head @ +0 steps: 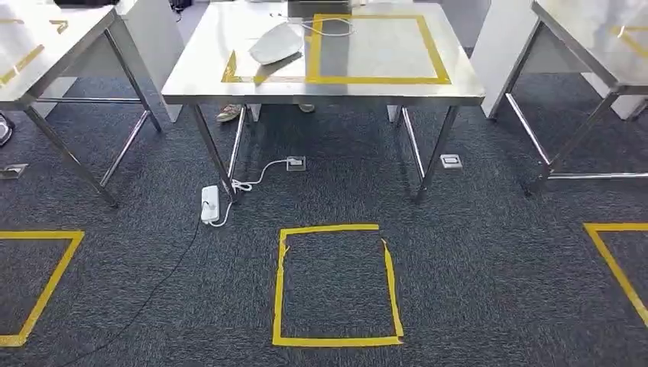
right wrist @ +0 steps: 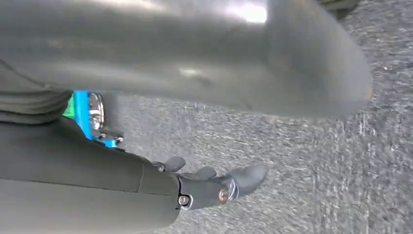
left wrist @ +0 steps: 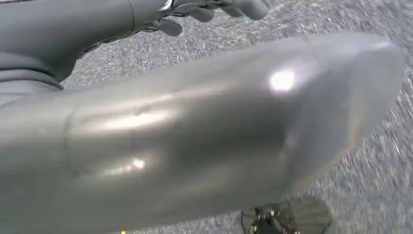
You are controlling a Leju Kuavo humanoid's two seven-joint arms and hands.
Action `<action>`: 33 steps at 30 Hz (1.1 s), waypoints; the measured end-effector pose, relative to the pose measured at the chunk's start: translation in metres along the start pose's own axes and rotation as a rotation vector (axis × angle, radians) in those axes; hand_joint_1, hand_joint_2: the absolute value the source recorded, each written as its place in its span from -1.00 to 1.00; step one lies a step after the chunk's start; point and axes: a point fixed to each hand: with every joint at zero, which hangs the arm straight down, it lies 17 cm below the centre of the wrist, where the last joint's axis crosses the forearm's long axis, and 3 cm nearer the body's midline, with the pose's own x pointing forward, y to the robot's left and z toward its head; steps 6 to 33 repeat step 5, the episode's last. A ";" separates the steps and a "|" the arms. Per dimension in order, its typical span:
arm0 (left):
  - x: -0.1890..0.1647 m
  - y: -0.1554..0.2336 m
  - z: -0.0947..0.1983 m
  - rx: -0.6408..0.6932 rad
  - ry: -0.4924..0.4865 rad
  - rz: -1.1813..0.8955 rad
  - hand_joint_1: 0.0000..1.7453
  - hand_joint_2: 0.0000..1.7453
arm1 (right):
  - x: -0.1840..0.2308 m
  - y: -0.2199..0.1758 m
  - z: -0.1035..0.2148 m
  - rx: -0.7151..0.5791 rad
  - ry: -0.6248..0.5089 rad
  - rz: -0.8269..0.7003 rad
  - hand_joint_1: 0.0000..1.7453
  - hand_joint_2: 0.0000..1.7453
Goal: Take the parts from the cabinet and place them on the table.
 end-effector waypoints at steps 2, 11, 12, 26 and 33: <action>-0.001 -0.005 0.001 -0.010 0.012 0.003 -1.00 -1.00 | 0.006 0.006 0.000 0.006 -0.005 0.005 -1.00 -1.00; -0.013 -0.008 0.001 -0.010 0.045 0.012 -1.00 -1.00 | 0.000 0.010 0.000 0.002 0.019 -0.004 -1.00 1.00; -0.013 -0.008 0.001 -0.010 0.045 0.012 -1.00 -1.00 | 0.000 0.010 0.000 0.002 0.019 -0.004 -1.00 1.00; -0.013 -0.008 0.001 -0.010 0.045 0.012 -1.00 -1.00 | 0.000 0.010 0.000 0.002 0.019 -0.004 -1.00 1.00; -0.013 -0.008 0.001 -0.010 0.045 0.012 -1.00 -1.00 | 0.000 0.010 0.000 0.002 0.019 -0.004 -1.00 1.00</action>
